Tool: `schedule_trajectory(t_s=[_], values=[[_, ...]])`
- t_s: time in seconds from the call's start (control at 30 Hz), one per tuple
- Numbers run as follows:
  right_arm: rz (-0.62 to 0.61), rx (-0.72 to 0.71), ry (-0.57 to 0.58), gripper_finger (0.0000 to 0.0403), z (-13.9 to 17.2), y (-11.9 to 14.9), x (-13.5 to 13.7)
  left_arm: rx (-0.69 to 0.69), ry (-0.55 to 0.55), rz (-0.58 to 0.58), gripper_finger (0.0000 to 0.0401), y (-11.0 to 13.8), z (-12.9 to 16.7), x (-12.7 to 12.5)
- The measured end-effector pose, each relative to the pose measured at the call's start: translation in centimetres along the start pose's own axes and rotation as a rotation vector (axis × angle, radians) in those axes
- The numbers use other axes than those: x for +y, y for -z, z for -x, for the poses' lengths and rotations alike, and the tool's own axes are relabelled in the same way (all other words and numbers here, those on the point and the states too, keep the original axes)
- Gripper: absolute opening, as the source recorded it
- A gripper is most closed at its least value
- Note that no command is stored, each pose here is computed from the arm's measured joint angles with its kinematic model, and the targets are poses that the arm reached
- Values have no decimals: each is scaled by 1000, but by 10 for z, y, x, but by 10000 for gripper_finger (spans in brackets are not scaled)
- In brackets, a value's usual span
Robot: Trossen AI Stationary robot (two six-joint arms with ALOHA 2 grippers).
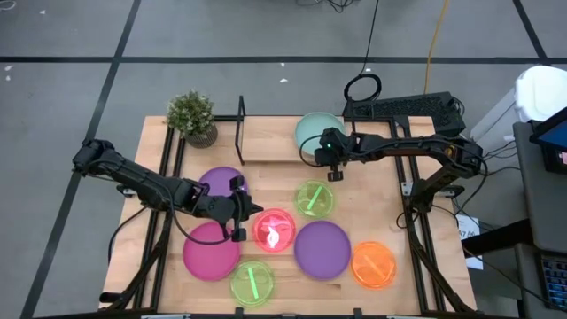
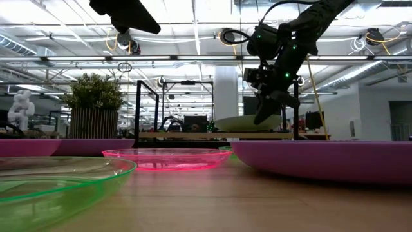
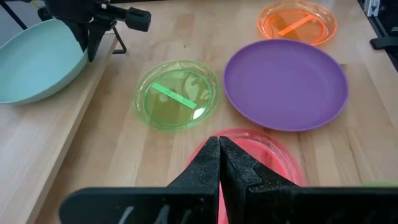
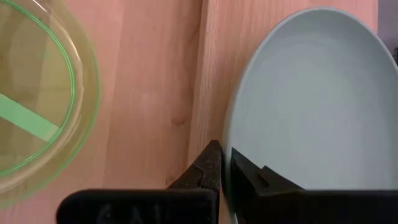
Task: Place and stack plates onto a shelf
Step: Put the light blue plate on the shelf, then put the transparent pink plate on the shelf
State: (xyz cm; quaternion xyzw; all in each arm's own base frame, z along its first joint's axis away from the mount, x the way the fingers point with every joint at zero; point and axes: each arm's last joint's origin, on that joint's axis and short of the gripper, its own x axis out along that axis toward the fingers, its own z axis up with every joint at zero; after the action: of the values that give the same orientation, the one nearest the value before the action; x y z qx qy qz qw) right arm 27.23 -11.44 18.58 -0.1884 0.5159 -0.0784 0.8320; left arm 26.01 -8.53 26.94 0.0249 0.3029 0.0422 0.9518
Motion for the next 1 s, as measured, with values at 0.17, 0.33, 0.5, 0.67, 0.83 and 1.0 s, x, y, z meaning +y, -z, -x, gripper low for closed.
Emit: schedule_trajectory(t_s=[0.17,0.33,0.5,0.67,0.83,1.0], values=[[-44,1,2,4,0,0,0,0,0,2,1,0,0,0],[-47,0,4,26,0,0,0,0,0,21,1,0,0,0],[-52,-6,8,76,1,-1,0,0,1,31,1,0,0,0],[-71,-79,28,117,17,-9,2,0,1,43,1,0,0,0],[-43,-215,68,141,51,-22,9,-7,10,47,1,0,1,-3],[-89,-331,96,142,89,-30,23,-10,34,35,1,1,4,-10]])
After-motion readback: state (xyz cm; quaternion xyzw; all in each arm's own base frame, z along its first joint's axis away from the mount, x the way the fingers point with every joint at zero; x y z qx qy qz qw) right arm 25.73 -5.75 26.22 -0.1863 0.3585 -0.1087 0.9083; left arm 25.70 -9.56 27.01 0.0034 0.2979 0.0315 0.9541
